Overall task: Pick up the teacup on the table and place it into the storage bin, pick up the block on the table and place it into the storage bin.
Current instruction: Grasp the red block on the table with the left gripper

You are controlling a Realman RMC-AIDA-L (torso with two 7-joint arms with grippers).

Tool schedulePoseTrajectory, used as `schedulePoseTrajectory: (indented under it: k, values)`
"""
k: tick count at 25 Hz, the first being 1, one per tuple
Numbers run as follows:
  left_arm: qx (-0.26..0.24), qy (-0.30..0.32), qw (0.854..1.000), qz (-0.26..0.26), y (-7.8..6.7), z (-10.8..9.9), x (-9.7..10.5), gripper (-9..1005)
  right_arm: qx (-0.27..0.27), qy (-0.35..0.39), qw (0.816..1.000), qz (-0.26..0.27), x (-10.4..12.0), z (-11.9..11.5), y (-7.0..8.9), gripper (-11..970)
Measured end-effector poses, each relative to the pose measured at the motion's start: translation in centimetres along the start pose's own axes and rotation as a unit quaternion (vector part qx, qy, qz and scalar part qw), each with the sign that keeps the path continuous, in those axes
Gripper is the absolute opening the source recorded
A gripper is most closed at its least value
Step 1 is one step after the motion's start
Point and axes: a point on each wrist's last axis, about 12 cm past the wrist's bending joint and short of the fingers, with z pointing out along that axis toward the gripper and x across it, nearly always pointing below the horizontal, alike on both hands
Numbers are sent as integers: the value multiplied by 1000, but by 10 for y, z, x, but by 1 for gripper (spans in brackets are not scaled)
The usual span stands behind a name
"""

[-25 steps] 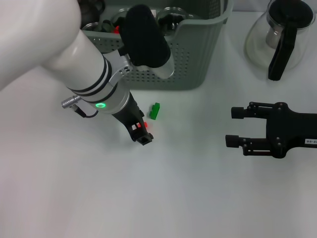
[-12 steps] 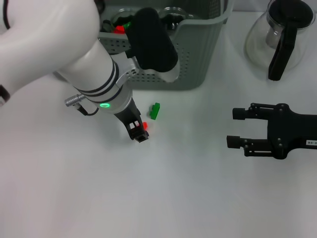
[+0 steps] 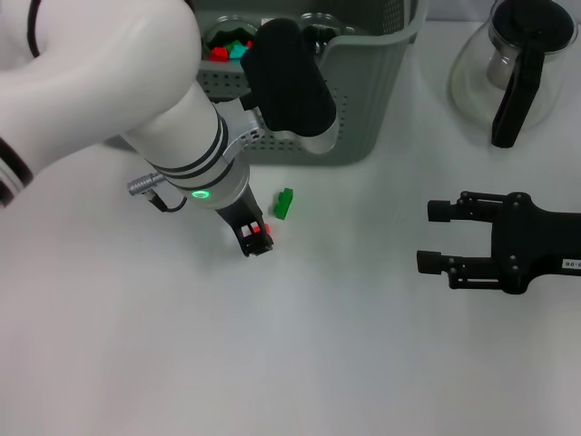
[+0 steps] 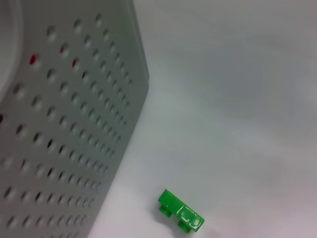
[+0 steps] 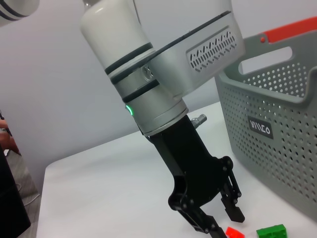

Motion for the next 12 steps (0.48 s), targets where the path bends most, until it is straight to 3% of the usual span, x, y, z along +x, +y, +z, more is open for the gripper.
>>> schedulePoseTrajectory:
  k: [3,12]
  values:
    - [1,5,1000,0,1,3,0,379,0,0,1000,1,0,0,0,787]
    - [1,14,1000,0,3,9,-3,375,1,0,1000,3,1,-1,1,788]
